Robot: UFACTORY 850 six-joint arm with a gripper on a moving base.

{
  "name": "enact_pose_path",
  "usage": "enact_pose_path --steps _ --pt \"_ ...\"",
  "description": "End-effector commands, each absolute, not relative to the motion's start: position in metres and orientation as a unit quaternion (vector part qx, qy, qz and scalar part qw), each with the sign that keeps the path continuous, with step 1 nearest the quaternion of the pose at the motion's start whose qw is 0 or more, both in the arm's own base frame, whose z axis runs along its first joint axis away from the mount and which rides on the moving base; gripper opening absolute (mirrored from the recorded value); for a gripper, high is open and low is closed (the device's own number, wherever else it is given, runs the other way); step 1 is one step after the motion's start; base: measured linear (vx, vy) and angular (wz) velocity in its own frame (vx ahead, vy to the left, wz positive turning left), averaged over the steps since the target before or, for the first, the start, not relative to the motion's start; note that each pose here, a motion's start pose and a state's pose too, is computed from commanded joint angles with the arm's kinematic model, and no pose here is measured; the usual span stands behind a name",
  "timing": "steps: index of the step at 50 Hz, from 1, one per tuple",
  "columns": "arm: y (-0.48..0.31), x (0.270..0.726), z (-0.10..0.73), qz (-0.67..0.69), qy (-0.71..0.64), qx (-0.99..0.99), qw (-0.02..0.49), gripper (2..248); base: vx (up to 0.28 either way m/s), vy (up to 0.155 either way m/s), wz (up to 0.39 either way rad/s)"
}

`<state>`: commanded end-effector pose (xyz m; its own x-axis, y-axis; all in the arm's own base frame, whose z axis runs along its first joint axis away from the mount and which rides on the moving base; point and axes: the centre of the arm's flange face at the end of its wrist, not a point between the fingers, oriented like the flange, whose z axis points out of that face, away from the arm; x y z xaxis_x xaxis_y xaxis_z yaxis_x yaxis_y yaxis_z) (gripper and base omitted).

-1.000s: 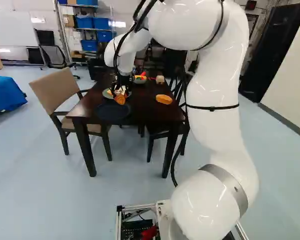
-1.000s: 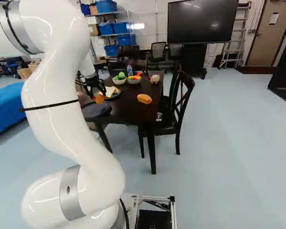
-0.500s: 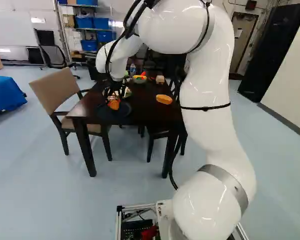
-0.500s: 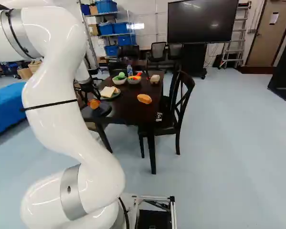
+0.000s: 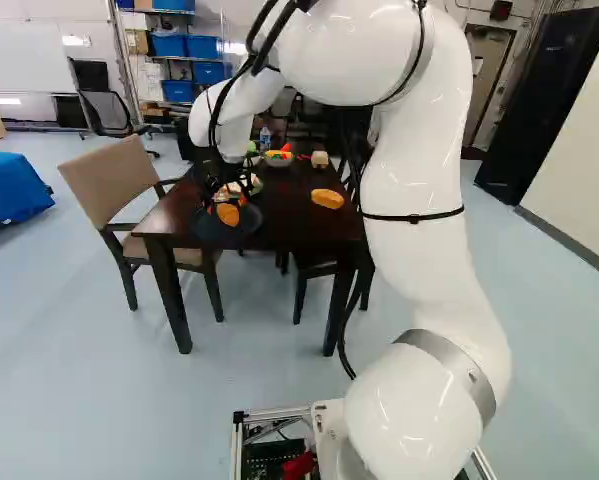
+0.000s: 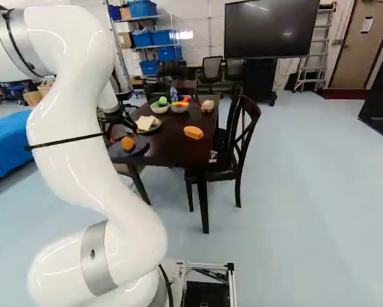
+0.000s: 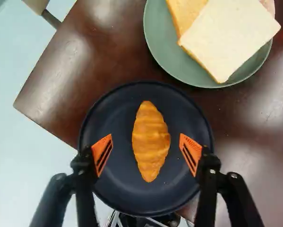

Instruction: Move the croissant to the empty plate

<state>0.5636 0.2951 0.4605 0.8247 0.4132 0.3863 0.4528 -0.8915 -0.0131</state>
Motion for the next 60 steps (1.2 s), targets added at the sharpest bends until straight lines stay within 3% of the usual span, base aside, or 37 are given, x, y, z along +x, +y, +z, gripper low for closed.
enact_pose_path --steps 5,6,60 --pt "0.295 0.564 0.461 -0.190 -0.227 -0.954 0.052 210 0.000 0.000 0.000" --pt "0.295 0.564 0.461 -0.190 -0.227 -0.954 0.052 244 0.000 0.000 0.000" --pt "0.286 0.548 0.512 -0.206 -0.226 -0.951 0.056 247 0.000 0.000 0.000"
